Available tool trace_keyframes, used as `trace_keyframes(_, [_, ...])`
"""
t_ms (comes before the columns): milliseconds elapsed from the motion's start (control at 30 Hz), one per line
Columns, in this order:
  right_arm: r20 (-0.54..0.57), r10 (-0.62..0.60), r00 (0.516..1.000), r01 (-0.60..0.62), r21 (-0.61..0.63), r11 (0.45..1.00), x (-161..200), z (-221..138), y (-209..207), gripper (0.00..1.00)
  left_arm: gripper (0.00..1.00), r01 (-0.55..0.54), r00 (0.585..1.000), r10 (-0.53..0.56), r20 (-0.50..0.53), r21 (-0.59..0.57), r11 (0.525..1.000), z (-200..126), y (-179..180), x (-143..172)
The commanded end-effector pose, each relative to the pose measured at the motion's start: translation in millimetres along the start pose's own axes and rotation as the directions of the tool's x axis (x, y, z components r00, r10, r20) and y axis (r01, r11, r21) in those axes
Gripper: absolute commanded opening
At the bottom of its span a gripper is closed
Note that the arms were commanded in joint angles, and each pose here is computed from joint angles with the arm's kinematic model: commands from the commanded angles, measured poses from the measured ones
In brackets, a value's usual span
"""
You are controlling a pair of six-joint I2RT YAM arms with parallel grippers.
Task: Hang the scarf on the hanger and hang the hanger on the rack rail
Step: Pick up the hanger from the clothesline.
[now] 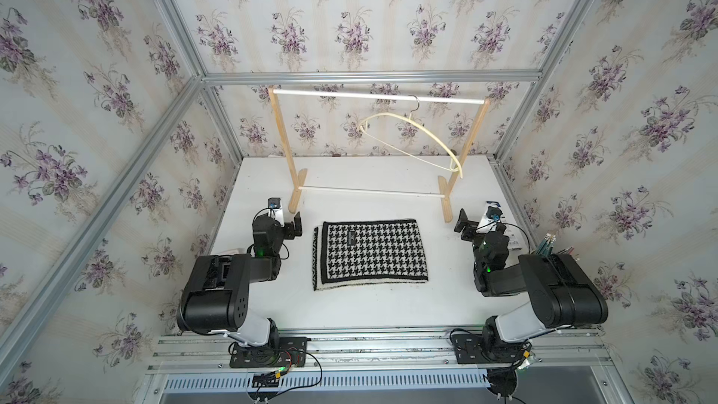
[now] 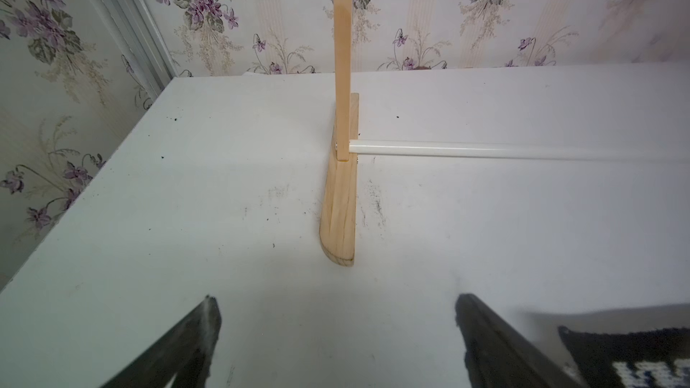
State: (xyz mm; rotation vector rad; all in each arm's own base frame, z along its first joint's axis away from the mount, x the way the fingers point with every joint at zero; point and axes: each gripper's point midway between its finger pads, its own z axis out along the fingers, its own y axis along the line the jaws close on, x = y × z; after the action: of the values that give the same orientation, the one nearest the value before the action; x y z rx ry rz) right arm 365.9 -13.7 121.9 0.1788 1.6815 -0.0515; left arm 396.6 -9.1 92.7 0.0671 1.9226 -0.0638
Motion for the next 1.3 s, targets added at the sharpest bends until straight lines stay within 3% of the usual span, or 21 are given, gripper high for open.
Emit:
trace_keyframes(0, [0.035,0.008,0.999,-0.008,0.003,1.000,-9,1,0,1.00,0.99,0.002,1.000,-0.002,0.005,-0.004,1.000,1,1,-2])
trace_keyframes(667, [0.033,0.007,0.999,-0.007,0.001,1.000,-9,1,0,1.00,1.00,0.004,1.000,-0.004,0.003,-0.006,1.000,1,1,-2])
trace_keyframes(800, [0.029,0.000,1.000,0.001,-0.023,1.000,-8,2,5,0.99,0.95,0.002,1.000,-0.002,0.006,-0.005,1.000,0,1,-2])
trace_keyframes(900, [0.016,-0.009,1.000,0.009,-0.024,1.000,-13,4,6,0.92,0.92,0.012,1.000,-0.012,0.001,-0.040,0.999,-3,7,-14])
trace_keyframes(1067, [0.003,-0.066,0.998,0.066,-0.025,0.998,-40,0,20,0.92,0.92,0.017,1.000,-0.015,0.020,-0.113,0.993,-28,13,-52])
trace_keyframes(1267, [-0.186,-0.162,0.969,0.179,0.074,0.981,-35,16,39,0.92,0.93,0.018,0.996,-0.028,-0.080,-0.130,0.991,-30,8,-70])
